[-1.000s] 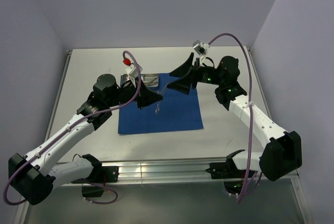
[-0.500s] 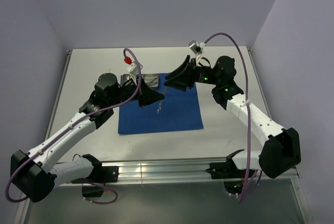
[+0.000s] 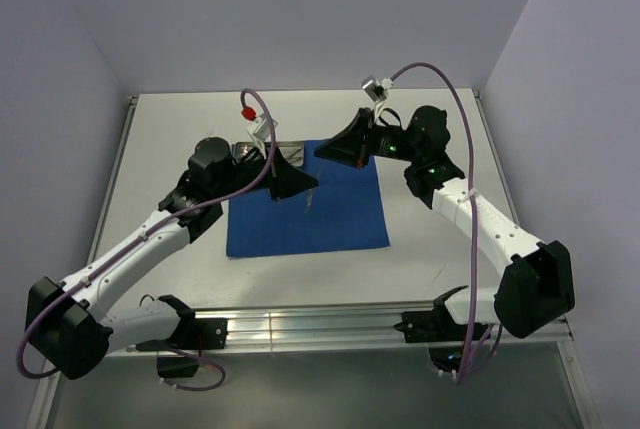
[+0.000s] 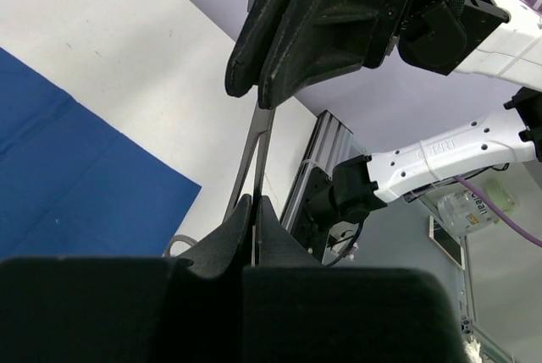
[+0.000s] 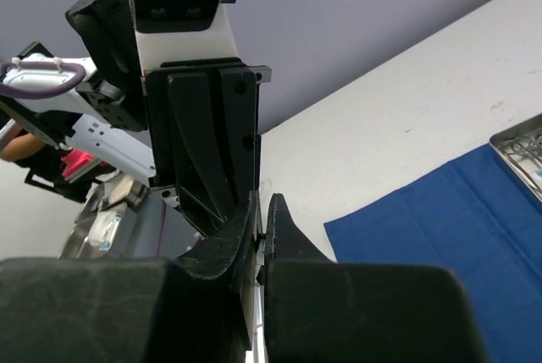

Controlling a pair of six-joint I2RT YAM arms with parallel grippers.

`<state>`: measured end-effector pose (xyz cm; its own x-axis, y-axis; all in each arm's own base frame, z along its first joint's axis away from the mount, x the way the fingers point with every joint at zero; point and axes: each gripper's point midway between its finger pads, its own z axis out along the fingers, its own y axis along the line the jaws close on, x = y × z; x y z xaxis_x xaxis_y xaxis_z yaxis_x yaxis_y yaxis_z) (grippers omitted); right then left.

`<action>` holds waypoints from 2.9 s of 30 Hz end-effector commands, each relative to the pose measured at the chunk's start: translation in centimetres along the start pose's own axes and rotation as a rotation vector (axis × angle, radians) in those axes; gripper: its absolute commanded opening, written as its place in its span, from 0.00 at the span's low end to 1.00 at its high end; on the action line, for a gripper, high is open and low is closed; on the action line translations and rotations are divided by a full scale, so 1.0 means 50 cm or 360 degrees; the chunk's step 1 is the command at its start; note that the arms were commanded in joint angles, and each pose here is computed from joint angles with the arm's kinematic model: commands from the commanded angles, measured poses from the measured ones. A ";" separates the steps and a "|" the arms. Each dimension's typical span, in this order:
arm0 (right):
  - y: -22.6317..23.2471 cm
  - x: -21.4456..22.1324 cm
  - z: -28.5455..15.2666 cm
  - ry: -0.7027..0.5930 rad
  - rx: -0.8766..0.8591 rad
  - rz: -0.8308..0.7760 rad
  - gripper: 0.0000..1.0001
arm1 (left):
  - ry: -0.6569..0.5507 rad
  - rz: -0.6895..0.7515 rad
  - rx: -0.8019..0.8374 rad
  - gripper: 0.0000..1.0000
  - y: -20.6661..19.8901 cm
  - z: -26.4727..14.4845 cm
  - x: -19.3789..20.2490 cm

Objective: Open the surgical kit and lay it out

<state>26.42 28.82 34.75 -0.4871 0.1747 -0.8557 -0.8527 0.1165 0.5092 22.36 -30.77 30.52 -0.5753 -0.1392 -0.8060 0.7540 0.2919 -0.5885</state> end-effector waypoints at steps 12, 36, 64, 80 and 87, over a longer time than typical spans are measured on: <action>0.015 -0.021 0.007 -0.0016 -0.0044 -0.0081 0.00 | -0.0120 0.0177 -0.0074 0.61 -0.011 -0.005 -0.064; 0.162 -0.011 -0.031 0.0018 -0.0544 -0.0089 0.00 | 0.0288 0.0199 0.0604 0.55 -0.096 -0.094 -0.028; 0.164 -0.008 -0.015 0.0047 -0.0538 -0.0087 0.00 | 0.0300 0.0208 0.0280 0.50 -0.098 -0.030 -0.003; 0.156 -0.007 -0.011 0.0063 -0.0520 -0.0075 0.00 | 0.0364 0.0240 0.0285 0.38 -0.101 -0.025 0.023; 0.153 -0.006 -0.011 0.0067 -0.0516 -0.0069 0.00 | 0.0374 0.0247 0.0283 0.36 -0.102 -0.022 0.027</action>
<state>20.61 29.21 36.42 -0.5296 0.1049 -0.8417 -0.8432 -0.1726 0.5091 17.31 -31.18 30.77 -0.5396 0.1412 -0.8300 0.8411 0.1344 -0.5239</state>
